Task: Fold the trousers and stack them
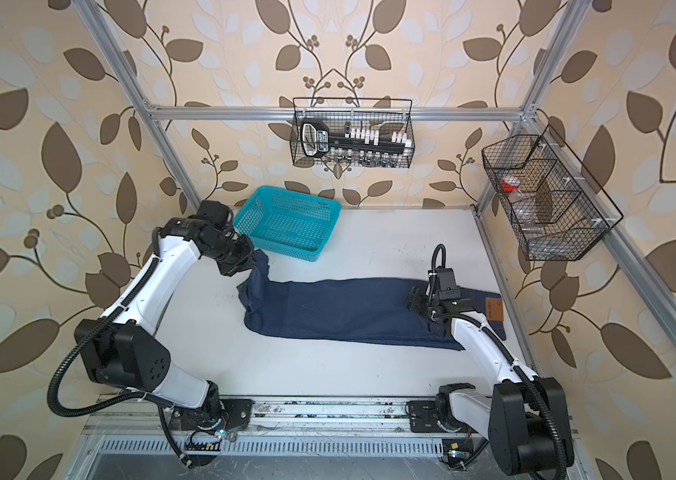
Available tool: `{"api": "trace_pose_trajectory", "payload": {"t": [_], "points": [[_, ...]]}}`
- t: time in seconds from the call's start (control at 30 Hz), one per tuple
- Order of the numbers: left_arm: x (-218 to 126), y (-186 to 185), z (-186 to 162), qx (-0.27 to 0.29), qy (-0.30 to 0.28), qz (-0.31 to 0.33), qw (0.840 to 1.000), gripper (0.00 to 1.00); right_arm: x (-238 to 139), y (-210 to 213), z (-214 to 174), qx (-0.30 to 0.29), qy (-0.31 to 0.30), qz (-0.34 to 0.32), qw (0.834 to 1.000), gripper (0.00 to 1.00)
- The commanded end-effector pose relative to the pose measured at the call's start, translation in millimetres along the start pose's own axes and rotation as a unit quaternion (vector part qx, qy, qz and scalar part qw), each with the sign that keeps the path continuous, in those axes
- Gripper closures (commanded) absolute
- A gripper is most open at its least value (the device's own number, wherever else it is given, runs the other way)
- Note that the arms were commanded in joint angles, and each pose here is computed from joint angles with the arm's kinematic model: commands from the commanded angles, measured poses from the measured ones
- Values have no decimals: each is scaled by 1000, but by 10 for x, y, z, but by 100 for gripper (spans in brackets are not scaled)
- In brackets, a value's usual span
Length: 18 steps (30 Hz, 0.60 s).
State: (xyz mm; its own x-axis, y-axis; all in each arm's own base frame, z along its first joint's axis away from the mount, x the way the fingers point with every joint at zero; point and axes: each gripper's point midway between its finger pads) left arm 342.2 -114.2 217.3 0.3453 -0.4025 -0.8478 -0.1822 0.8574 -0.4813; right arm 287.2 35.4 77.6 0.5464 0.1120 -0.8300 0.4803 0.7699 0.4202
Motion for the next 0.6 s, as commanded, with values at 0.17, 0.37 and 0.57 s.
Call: {"api": "trace_pose_trajectory", "payload": {"t": [0.17,0.37,0.57], "points": [[149,-1149,-100,-18,-22,-100,995,100,6,4,-81,8,3,18,1000,29],[594,-1730,-335,25,11,-109,994,100,-14,5,-100,7,2,23,1000,29],[1170,-1885,-569,49,46,-83,994,100,-41,-39,-111,10,1,23,1000,29]]}}
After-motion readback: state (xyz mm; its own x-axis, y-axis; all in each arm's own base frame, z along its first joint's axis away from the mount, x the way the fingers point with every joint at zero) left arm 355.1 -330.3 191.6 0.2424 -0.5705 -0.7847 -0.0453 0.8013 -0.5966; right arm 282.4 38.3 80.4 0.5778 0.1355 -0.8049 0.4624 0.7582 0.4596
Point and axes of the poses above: each gripper's point midway between its finger pads, its own x axis out along the fingers, its own y axis along the line the jaws close on, z = x × y, and after that the axes turned 14 degrees about x, right-handed
